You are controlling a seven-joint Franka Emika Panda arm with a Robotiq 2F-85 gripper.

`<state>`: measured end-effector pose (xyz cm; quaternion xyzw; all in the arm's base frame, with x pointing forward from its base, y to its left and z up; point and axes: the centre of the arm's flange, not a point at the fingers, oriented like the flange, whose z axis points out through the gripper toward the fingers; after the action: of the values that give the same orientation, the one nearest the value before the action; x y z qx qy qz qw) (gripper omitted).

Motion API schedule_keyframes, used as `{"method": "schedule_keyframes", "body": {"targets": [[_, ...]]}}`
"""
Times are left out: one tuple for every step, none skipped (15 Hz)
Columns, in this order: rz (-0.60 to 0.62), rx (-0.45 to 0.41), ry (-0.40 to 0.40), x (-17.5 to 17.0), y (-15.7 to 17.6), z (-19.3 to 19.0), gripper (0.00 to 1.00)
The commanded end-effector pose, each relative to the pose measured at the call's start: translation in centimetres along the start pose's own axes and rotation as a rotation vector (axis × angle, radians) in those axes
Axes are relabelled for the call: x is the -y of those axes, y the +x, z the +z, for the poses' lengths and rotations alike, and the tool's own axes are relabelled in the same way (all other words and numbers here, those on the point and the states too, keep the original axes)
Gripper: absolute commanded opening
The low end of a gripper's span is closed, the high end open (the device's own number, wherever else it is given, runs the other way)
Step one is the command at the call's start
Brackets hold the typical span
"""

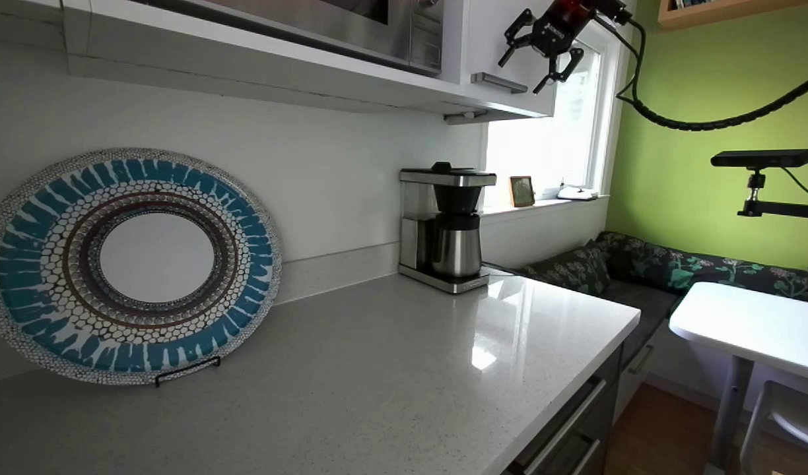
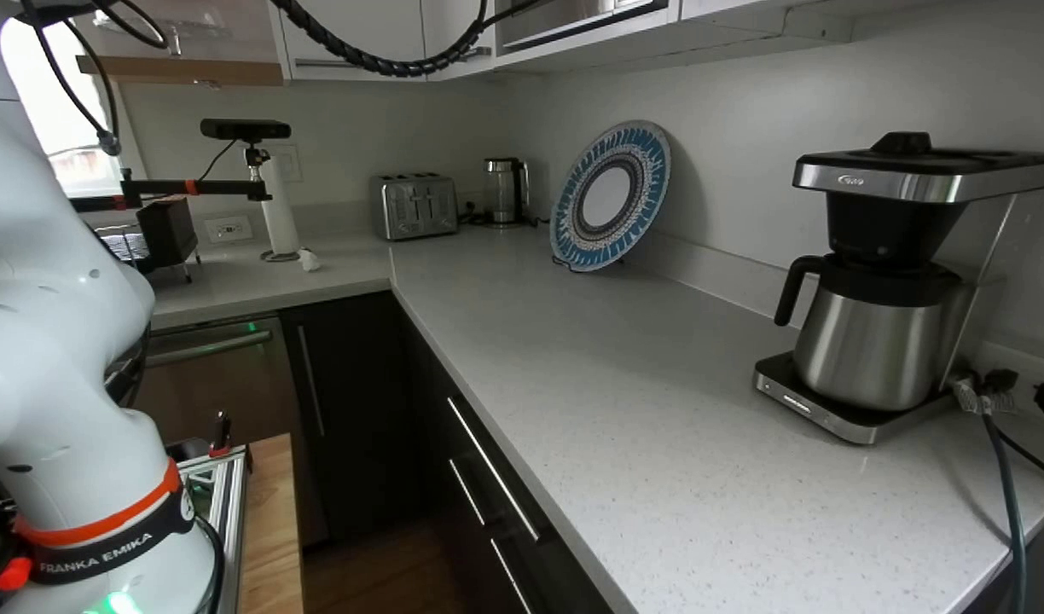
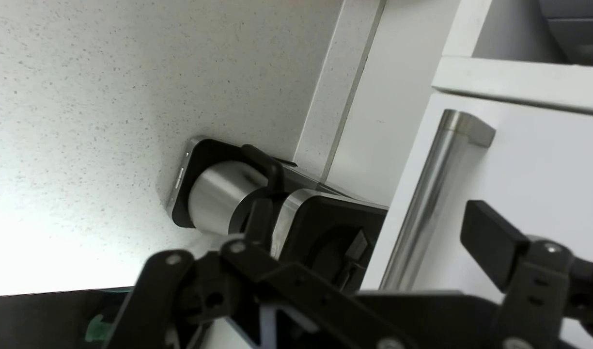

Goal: Open the top right cupboard door

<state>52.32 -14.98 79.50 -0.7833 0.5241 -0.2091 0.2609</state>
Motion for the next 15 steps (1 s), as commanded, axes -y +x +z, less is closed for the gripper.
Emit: {"method": "schedule_keyframes", "body": {"targets": [[0.012, -0.018, 0.009, 1.0, 0.1, 0.8, 1.00], [0.012, -0.018, 0.010, 1.1, 0.2, 1.1, 1.00], [0.012, -0.021, 0.010, 1.2, 0.2, 1.2, 1.00], [0.012, -0.021, 0.009, 1.3, 0.2, 1.4, 1.00], [0.013, -0.024, 0.008, 1.3, 0.3, 1.6, 1.00], [0.014, -0.025, 0.006, 1.4, 0.3, 1.8, 1.00], [0.015, -0.027, 0.004, 1.5, 0.4, 2.1, 1.00], [0.017, -0.028, 0.000, 1.5, 0.4, 2.3, 1.00], [0.017, -0.027, -0.002, 1.6, 0.4, 2.5, 1.00], [0.019, -0.029, -0.004, 1.7, 0.5, 2.7, 1.00], [0.019, -0.028, -0.005, 1.7, 0.5, 2.8, 1.00], [0.019, -0.029, -0.005, 1.8, 0.5, 2.9, 1.00], [0.020, -0.028, -0.001, 2.0, 0.6, 3.1, 1.00], [0.023, -0.027, -0.003, 2.1, 0.6, 3.2, 1.00], [0.025, -0.027, -0.001, 2.2, 0.7, 3.4, 1.00]]}}
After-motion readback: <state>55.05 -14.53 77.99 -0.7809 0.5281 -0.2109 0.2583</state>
